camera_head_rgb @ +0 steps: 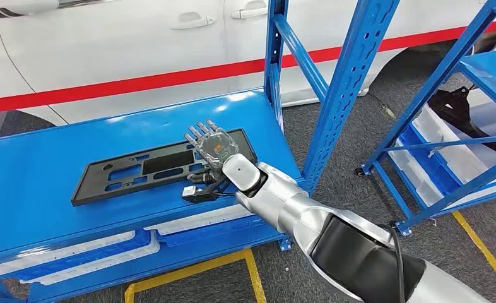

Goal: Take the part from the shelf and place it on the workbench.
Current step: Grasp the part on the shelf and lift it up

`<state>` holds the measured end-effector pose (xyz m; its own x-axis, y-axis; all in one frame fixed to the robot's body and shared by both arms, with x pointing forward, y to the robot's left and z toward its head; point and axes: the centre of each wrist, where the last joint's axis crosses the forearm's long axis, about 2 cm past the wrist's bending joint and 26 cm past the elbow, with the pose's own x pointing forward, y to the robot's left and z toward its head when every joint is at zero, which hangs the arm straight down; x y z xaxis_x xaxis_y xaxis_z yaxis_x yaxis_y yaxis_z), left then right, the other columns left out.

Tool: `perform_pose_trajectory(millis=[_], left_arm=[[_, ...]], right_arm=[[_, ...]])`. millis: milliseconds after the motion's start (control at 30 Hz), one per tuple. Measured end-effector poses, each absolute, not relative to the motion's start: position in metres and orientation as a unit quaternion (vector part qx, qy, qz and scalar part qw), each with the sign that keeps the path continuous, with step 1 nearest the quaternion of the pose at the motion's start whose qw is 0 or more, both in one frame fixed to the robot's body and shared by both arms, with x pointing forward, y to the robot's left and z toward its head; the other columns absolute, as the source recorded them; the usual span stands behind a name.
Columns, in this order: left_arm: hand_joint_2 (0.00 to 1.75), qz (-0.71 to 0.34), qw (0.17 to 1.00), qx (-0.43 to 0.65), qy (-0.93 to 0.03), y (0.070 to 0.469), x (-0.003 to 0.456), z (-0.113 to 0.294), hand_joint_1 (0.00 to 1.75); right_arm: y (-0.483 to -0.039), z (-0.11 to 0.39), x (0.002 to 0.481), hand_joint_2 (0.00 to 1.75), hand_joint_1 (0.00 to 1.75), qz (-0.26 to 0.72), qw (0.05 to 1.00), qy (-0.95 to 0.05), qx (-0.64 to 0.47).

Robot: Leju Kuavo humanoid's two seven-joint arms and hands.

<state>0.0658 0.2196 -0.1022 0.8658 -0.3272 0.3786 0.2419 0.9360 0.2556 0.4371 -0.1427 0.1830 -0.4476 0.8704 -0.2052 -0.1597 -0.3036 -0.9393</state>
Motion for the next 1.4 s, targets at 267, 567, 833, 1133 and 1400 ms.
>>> perform_pose_trajectory(millis=[267, 567, 833, 1133, 1400], left_arm=[[0.0, -0.143, 0.961, 0.102, -0.213, 0.221, 0.068, -0.102, 0.0], [0.0, -0.143, 0.961, 0.102, -0.214, 0.221, 0.068, -0.102, 0.0], [0.0, -0.143, 0.961, 0.102, -0.214, 0.221, 0.068, -0.102, 0.0], [0.0, -0.148, 0.96, 0.1, -0.217, 0.219, 0.069, -0.102, 0.0], [0.0, -0.151, 0.959, 0.1, -0.217, 0.218, 0.069, -0.101, 0.0]], right_arm=[[-0.143, 0.185, 0.438, 0.0, 0.0, 0.711, 0.361, -0.467, -0.383], [-0.143, 0.187, 0.439, 0.0, 0.0, 0.711, 0.359, -0.467, -0.385], [-0.143, 0.186, 0.439, 0.0, 0.0, 0.711, 0.359, -0.466, -0.384], [-0.147, 0.171, 0.432, 0.0, 0.0, 0.719, 0.375, -0.45, -0.375], [-0.151, 0.166, 0.431, 1.75, 0.0, 0.719, 0.382, -0.444, -0.373]])
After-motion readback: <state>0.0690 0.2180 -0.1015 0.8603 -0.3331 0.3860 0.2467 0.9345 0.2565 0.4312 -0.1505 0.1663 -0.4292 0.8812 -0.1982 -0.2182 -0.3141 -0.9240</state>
